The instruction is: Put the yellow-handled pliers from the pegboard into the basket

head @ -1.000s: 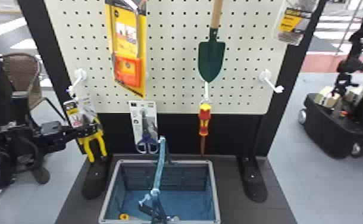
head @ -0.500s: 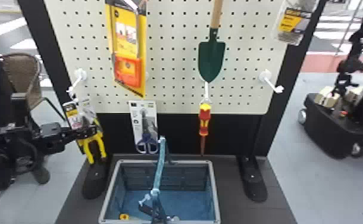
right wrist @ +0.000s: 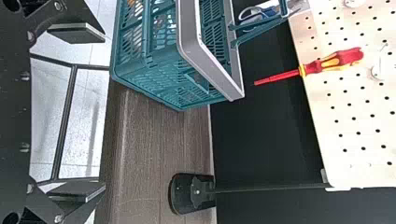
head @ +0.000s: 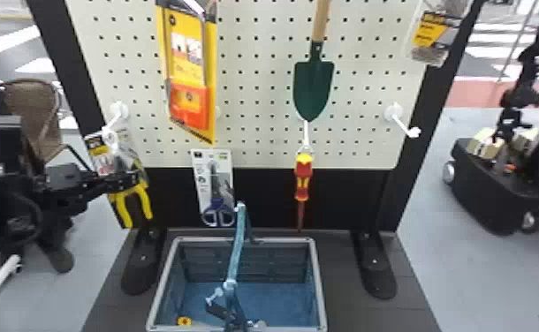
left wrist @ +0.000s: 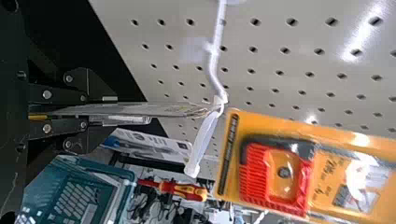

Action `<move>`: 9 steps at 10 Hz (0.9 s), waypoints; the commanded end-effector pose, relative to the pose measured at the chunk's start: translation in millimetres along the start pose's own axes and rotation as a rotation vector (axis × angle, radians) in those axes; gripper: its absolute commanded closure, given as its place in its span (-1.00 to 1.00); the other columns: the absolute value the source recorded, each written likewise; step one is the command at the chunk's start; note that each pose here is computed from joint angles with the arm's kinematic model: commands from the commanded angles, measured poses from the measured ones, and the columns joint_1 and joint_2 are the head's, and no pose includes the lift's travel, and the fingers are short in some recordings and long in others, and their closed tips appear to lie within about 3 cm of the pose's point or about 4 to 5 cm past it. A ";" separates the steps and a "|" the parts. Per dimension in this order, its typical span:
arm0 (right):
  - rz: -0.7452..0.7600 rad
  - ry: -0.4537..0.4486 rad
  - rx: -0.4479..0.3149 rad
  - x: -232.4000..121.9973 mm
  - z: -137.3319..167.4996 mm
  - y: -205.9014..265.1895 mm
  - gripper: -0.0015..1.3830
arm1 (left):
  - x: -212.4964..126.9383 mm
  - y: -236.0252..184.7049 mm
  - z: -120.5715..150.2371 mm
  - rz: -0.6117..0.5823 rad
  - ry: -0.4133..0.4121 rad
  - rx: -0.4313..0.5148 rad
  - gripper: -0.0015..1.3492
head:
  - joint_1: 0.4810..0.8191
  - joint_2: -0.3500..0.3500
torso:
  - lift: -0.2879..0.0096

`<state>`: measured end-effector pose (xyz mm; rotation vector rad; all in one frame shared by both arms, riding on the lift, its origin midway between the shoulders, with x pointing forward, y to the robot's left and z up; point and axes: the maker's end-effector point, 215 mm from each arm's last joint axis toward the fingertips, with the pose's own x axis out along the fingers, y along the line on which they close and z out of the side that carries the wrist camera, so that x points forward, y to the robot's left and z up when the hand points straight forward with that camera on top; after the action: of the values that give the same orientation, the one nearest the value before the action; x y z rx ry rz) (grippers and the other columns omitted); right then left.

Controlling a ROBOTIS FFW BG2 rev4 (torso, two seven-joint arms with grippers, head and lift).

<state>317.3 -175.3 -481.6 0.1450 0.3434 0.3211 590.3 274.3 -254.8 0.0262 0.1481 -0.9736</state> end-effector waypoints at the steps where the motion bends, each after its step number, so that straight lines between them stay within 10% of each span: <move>1: 0.000 -0.004 -0.001 1.2 1.8 -0.1 -0.74 | -4.9 -15.7 -0.7 0.005 -0.024 -0.008 0.77 | -0.60 0.00 | 0.26; 9: -0.001 0.003 0.007 -0.5 -2.4 0.0 -0.75 | 41.5 -119.6 -66.4 -0.071 -0.273 -0.287 0.77 | -0.60 0.00 | 0.26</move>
<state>316.1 -175.4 -483.5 0.1511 0.3471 0.3195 509.6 186.5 -318.3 -0.3619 0.0387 -1.0025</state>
